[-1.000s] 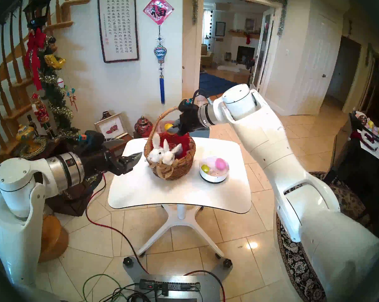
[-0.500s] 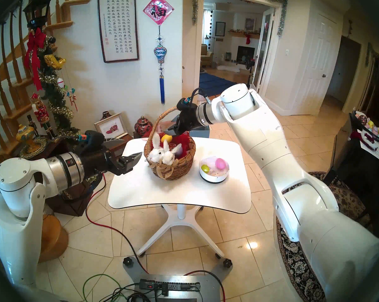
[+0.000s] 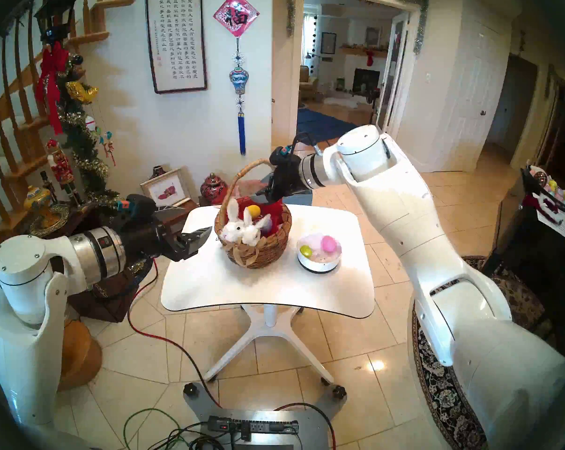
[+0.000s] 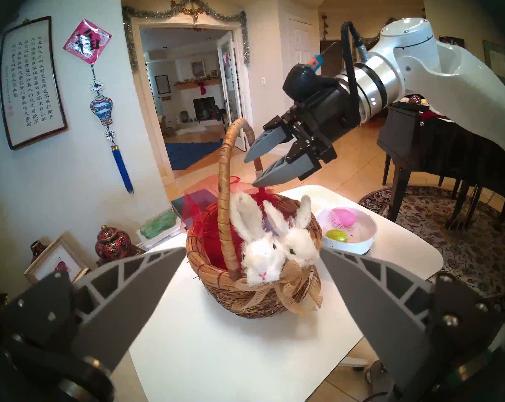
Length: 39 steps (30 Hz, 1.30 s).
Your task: Put easter egg into basket
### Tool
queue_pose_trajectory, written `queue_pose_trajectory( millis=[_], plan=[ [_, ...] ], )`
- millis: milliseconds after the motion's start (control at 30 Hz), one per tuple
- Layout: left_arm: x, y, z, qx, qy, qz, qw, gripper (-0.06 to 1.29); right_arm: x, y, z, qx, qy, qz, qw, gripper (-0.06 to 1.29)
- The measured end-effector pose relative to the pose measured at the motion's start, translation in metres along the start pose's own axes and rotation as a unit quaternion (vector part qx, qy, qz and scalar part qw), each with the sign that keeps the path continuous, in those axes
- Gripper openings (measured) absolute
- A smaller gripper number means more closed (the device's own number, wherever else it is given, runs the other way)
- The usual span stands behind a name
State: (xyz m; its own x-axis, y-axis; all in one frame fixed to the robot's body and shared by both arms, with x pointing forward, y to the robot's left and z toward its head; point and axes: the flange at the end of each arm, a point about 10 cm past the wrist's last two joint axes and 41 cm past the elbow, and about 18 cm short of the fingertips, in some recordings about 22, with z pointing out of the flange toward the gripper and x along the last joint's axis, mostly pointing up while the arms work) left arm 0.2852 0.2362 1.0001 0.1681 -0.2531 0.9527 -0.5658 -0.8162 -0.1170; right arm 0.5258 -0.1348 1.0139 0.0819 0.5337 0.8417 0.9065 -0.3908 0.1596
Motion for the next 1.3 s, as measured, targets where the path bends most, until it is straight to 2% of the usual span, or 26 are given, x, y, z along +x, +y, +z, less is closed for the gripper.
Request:
queue_pose_trajectory(
  millis=[267,600,933,1300],
  plan=[
    [0.0,0.0,0.0,0.0,0.0,0.0,1.0,1.26,-0.012,-0.008,-0.026,-0.003,-0.002,0.015,0.9999,1.0],
    [0.0,0.0,0.0,0.0,0.0,0.0,1.0,1.26,-0.036,-0.014,-0.06,-0.028,-0.014,0.04,0.9987,1.0],
    [0.0,0.0,0.0,0.0,0.0,0.0,1.0,1.26,-0.065,-0.019,-0.078,-0.047,-0.029,0.076,0.9956,1.0],
    [0.0,0.0,0.0,0.0,0.0,0.0,1.0,1.26,-0.1,-0.022,-0.088,-0.063,-0.042,0.115,0.9905,1.0]
  ],
)
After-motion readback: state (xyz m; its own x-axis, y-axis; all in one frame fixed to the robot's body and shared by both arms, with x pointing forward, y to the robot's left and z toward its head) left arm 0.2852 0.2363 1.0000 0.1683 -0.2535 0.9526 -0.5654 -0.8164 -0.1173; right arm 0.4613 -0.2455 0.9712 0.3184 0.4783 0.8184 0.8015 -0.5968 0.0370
